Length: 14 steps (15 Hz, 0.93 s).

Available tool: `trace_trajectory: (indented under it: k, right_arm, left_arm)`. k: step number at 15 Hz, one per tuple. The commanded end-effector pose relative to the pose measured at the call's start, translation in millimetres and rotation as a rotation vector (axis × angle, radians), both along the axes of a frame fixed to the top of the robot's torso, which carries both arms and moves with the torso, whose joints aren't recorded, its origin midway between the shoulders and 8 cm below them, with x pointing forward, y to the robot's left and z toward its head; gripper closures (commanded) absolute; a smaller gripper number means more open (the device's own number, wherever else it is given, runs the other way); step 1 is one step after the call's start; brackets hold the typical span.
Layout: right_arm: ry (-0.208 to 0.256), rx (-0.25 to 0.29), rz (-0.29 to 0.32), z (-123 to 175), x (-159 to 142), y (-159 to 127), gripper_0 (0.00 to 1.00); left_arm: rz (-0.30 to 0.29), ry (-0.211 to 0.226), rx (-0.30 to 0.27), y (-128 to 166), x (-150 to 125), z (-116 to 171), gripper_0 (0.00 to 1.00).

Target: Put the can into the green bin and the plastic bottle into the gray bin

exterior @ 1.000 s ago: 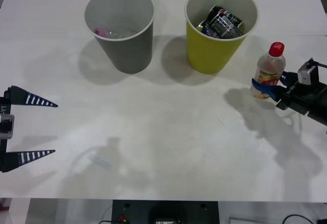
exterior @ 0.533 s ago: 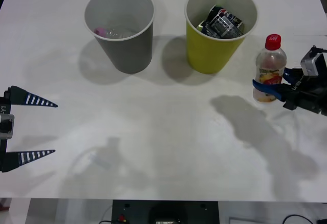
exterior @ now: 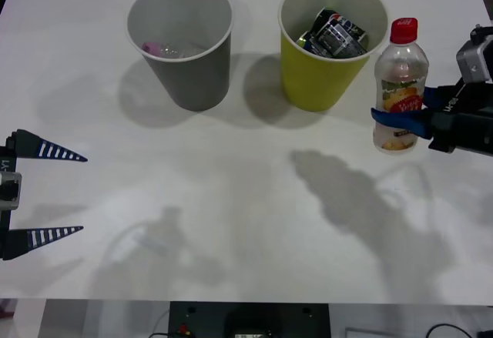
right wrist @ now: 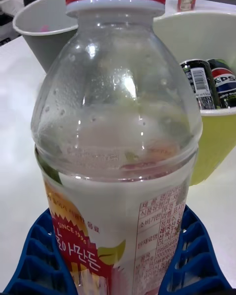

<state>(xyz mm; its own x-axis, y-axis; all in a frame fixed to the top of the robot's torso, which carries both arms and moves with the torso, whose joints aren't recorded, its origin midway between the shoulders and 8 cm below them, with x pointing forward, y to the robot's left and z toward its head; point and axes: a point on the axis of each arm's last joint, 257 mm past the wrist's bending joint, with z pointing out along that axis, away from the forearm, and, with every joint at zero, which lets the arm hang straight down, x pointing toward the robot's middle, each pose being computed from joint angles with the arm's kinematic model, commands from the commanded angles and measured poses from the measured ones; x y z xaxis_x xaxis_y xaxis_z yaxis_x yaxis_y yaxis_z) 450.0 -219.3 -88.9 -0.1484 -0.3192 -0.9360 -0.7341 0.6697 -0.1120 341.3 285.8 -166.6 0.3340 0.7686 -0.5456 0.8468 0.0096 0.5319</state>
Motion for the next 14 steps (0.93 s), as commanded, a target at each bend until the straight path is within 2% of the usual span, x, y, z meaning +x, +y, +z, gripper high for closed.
trace_trajectory:
  k: [1, 5, 7, 10, 14]
  right_arm:
    - [0.037, 0.014, 0.010, 20.9, -13.5, 16.6, 1.00]
    - [0.095, 0.011, 0.022, 51.4, -33.0, 40.4, 1.00]
    - [0.122, -0.019, 0.037, 63.1, -40.7, 49.0, 1.00]
    - [0.095, -0.099, 0.086, 79.6, -40.7, 60.8, 1.00]
    - [0.052, -0.208, 0.151, 102.2, -22.8, 87.1, 1.00]
  left_arm:
    - [0.000, 0.000, 0.000, 0.0, 0.0, 0.0, 0.02]
    - [0.000, 0.000, 0.000, 0.0, 0.0, 0.0, 0.03]
    - [0.000, 0.000, 0.000, 0.0, 0.0, 0.0, 0.02]
    - [0.000, 0.000, 0.000, 0.0, 0.0, 0.0, 0.02]
    - [0.000, 0.000, 0.000, 0.0, 0.0, 0.0, 0.02]
